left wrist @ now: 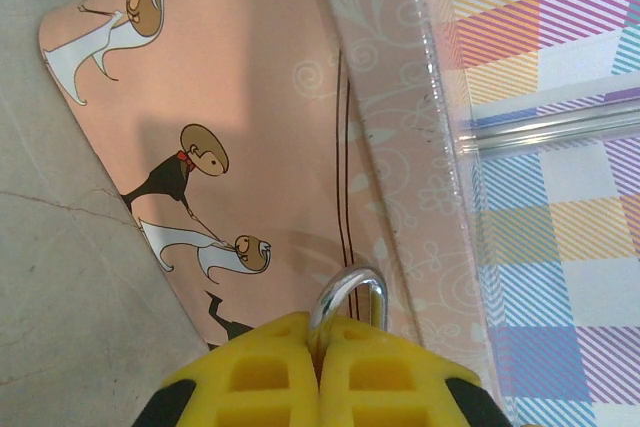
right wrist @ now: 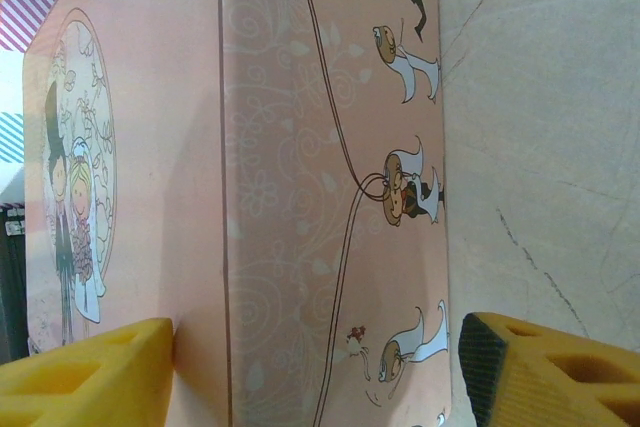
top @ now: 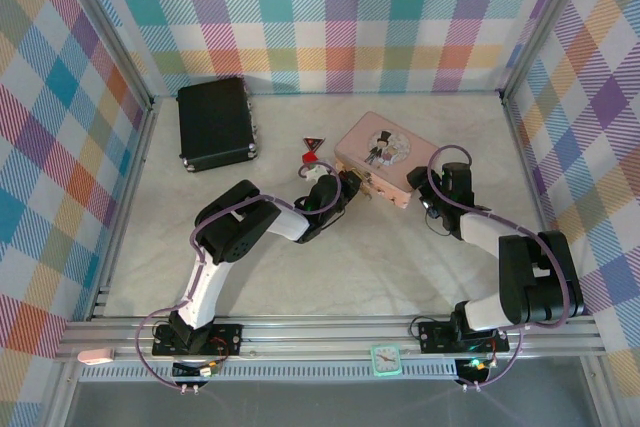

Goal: Unlock a padlock with a key

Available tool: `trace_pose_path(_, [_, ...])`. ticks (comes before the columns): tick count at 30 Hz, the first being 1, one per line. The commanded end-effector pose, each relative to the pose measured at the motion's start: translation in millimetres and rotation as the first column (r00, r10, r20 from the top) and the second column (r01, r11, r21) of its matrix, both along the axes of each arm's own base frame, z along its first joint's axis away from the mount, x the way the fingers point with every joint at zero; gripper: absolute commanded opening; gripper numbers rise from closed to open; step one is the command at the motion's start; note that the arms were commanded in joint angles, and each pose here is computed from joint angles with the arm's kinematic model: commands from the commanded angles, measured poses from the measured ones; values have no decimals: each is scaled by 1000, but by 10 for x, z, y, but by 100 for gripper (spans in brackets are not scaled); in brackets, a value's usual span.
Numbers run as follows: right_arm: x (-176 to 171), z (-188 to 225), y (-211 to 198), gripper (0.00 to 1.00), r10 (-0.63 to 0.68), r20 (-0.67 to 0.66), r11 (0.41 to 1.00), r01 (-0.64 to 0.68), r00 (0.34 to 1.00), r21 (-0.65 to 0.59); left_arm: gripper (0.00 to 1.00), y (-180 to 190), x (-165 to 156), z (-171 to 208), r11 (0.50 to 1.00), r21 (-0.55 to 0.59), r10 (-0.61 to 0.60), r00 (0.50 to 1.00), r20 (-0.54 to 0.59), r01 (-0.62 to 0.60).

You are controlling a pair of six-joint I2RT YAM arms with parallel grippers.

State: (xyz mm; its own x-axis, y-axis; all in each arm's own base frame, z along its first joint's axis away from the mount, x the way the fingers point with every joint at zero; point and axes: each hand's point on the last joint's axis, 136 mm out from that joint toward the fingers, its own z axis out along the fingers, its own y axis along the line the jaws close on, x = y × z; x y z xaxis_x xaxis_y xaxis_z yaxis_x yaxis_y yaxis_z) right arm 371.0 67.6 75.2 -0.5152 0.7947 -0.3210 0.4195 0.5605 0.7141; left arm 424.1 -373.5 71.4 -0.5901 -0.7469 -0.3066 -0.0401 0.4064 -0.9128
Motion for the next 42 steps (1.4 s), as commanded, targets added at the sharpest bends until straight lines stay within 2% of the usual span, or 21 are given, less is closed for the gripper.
trace_pose_path(1, [-256,-346,-318,73,-104,-154,988,85,983,-128,0,327,143,97,994,30,109,994,21,-109])
trace_pose_path(8, [-164,-208,-354,73,-77,-133,983,53,988,-175,0,486,56,182,990,78,116,993,33,-118])
trace_pose_path(14, [-187,-229,-343,71,-91,-137,986,70,986,-150,0,348,161,229,985,-7,171,984,60,-170])
trace_pose_path(19, [-238,-193,-345,71,-96,-127,987,78,987,-140,0,295,145,392,967,-55,256,957,136,-250])
trace_pose_path(23, [-241,-42,-387,71,-91,-96,981,72,991,-178,0,296,138,439,972,-58,233,962,139,-227])
trace_pose_path(30, [-175,321,-381,84,48,-26,947,-54,999,-317,0,349,-25,388,997,19,70,995,68,-71])
trace_pose_path(36, [-220,457,-632,88,90,-57,828,-106,994,-550,0,418,-259,210,993,81,-87,995,-53,91])
trace_pose_path(38, [-230,510,-696,89,93,-48,794,-103,995,-599,0,420,-397,144,977,130,-154,982,-107,167])
trace_pose_path(42, [-237,563,-743,89,100,-32,762,-97,994,-640,0,414,-712,-34,916,216,-283,926,-250,338])
